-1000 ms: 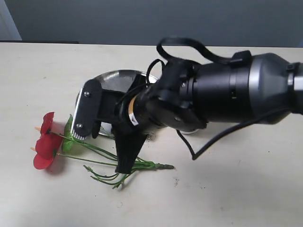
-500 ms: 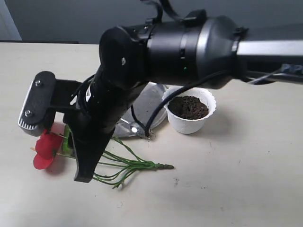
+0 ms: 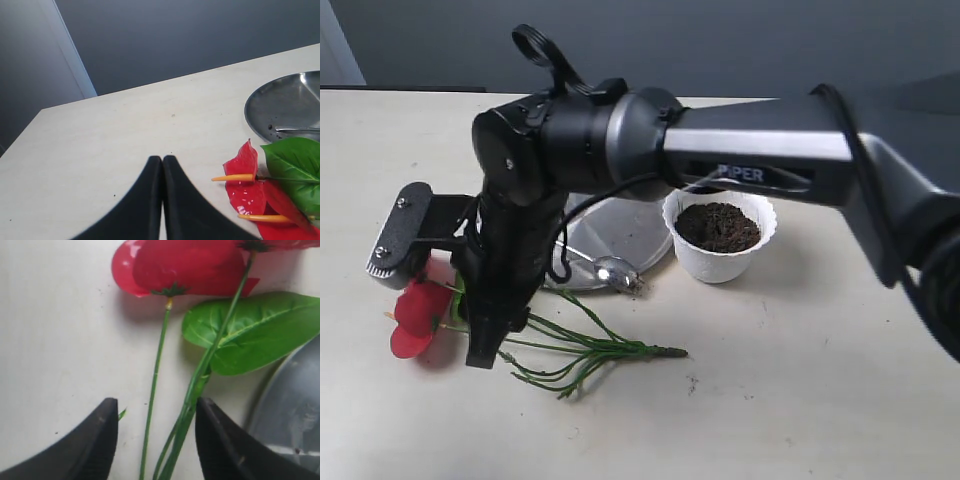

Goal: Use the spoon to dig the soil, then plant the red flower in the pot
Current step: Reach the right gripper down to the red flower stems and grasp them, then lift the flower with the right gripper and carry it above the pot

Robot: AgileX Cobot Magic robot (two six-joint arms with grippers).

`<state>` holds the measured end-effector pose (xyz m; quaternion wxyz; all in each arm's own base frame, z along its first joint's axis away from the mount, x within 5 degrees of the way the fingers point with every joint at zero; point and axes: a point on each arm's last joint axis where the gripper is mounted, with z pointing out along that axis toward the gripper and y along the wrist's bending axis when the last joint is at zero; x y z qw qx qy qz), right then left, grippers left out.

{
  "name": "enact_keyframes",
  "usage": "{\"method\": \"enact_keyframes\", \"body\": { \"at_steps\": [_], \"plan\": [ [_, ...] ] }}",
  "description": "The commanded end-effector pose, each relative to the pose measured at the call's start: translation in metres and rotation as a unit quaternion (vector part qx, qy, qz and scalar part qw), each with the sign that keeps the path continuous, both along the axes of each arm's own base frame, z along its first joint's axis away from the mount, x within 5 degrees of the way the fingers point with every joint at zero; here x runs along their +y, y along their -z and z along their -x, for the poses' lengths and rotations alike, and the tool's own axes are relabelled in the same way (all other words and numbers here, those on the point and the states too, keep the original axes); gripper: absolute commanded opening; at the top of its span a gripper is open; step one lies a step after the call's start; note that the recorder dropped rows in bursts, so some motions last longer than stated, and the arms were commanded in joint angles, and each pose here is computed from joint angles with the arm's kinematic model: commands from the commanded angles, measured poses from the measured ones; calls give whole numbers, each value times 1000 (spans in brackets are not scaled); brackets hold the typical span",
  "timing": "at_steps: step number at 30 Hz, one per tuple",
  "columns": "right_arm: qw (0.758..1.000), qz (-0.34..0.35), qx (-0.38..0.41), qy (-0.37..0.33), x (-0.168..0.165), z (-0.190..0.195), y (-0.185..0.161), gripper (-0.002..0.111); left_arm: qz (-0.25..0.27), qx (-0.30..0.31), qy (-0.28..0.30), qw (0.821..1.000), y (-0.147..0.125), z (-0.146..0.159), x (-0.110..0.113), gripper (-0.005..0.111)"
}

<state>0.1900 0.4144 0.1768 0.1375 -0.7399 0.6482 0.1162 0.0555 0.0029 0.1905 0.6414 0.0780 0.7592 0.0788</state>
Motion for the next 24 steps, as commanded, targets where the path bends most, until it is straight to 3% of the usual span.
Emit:
{"method": "enact_keyframes", "body": {
  "at_steps": [1, 6, 24],
  "plan": [
    [998, 53, 6, 30, 5, -10, 1, 47, 4, -7, 1, 1000, -1, 0, 0, 0],
    [995, 93, 23, 29, 4, -10, 13, 47, 4, -7, 1, 1000, -1, 0, 0, 0],
    [991, 126, 31, 28, 8, -13, 62, 45, 4, -7, 1, 1000, -1, 0, 0, 0]
  ]
}}
